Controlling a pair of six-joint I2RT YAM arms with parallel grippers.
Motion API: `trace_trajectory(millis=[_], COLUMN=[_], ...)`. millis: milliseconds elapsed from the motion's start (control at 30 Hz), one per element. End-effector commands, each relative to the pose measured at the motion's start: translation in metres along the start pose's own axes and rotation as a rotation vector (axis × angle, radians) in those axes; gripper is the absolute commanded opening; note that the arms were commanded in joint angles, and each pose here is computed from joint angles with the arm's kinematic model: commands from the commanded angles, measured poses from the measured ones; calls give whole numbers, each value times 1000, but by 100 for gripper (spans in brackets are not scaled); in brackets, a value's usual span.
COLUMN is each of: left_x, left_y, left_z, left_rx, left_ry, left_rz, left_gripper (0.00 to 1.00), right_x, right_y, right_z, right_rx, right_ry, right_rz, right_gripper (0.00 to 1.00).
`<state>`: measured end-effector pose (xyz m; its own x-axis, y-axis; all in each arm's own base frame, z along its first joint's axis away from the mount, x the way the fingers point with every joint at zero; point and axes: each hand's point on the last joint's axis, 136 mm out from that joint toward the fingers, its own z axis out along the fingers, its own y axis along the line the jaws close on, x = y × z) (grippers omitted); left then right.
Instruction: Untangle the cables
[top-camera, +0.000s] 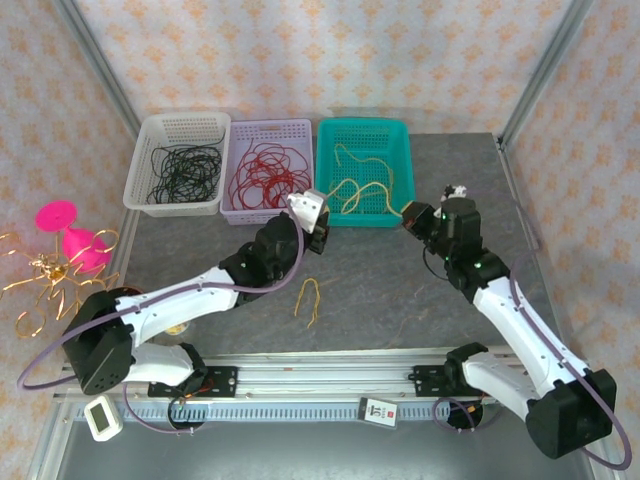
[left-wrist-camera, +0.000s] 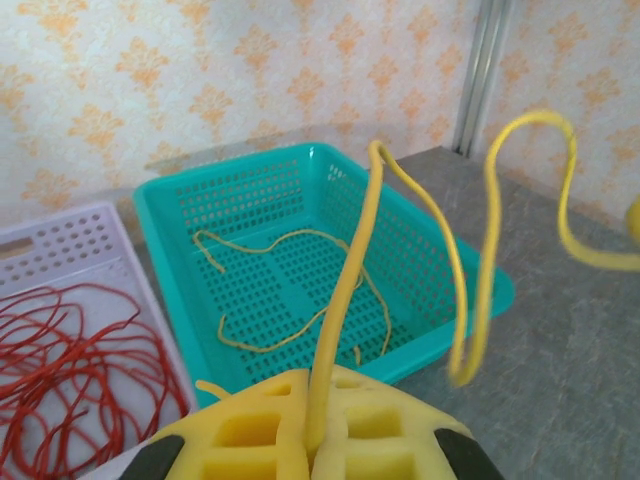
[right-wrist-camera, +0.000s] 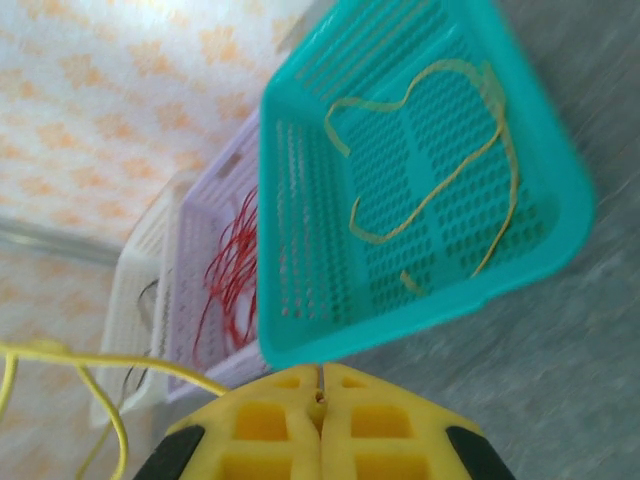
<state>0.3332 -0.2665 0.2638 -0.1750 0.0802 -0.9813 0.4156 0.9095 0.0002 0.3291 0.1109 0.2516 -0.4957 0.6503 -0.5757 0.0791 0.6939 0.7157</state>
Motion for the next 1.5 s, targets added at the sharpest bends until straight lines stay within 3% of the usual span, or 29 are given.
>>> trace_trajectory(millis=[0, 233, 733, 867, 967, 1200, 1467], left_x=[9, 26, 31, 22, 8, -37, -30], left_y=[20, 44, 59, 46, 36, 51, 25], left_z=[-14, -29, -38, -31, -12, 61, 163], left_rx=[-85, -126, -142, -79, -60, -258, -225], left_ry=[22, 66, 123, 107, 87, -7, 6], left_rz=[-20, -60, -64, -84, -114, -270, -391], left_gripper=[0, 0, 0, 0, 0, 0, 0], right_x=[-70, -137, -234, -233, -225, -180, -143], right_y=[7, 13, 29, 47, 50, 59, 35], right_z=[-23, -34, -3, 12, 30, 92, 161], right_rx=[127, 184, 59, -60, -107, -145, -78], right_ry=[-233, -398, -499, -455, -394, -270, -182], right_rz=[-175, -205, -134, -128, -101, -63, -44], right_gripper=[0, 0, 0, 0, 0, 0, 0])
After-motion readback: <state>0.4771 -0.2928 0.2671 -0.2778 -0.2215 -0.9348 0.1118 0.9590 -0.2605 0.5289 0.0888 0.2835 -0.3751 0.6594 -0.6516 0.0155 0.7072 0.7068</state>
